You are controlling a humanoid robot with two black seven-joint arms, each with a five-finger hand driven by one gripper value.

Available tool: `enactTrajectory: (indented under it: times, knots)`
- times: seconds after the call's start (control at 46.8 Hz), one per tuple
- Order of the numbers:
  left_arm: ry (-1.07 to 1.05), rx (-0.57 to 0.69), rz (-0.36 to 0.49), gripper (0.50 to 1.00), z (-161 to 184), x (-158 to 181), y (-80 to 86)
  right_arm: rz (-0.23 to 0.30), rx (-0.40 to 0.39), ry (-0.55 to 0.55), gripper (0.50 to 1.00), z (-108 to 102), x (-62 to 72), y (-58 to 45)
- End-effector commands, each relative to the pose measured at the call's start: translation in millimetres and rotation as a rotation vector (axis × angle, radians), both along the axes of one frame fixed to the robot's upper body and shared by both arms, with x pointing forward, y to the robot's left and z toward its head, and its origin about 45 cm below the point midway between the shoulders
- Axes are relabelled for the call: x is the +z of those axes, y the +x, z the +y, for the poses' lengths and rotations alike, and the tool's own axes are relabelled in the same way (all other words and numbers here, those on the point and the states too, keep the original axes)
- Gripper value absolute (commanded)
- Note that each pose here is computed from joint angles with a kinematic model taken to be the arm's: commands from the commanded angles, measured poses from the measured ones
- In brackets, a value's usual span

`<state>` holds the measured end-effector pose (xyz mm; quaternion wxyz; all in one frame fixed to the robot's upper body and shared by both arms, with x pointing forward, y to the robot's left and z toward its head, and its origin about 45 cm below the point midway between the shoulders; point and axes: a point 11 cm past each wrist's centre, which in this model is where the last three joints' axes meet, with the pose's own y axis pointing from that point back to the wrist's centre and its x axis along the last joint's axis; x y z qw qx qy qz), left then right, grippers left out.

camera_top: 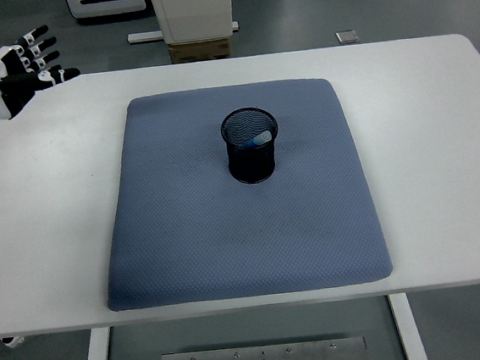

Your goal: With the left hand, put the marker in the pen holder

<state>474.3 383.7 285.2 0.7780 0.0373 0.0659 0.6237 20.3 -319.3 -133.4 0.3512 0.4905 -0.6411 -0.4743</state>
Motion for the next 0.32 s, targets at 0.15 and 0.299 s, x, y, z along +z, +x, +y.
enactTrajectory:
  times: [0.15, 0.299]
  knots:
    - [-0.038, 0.059, -0.008, 1.000, 21.1, 1.6, -5.0, -0.004, 0.004, 0.010, 1.000, 3.1, 0.0, 0.8]
    - [-0.027, 0.082, 0.003, 1.000, 34.5, -1.9, -11.1, -0.022, -0.005, 0.018, 1.000, 3.9, 0.7, 7.5]
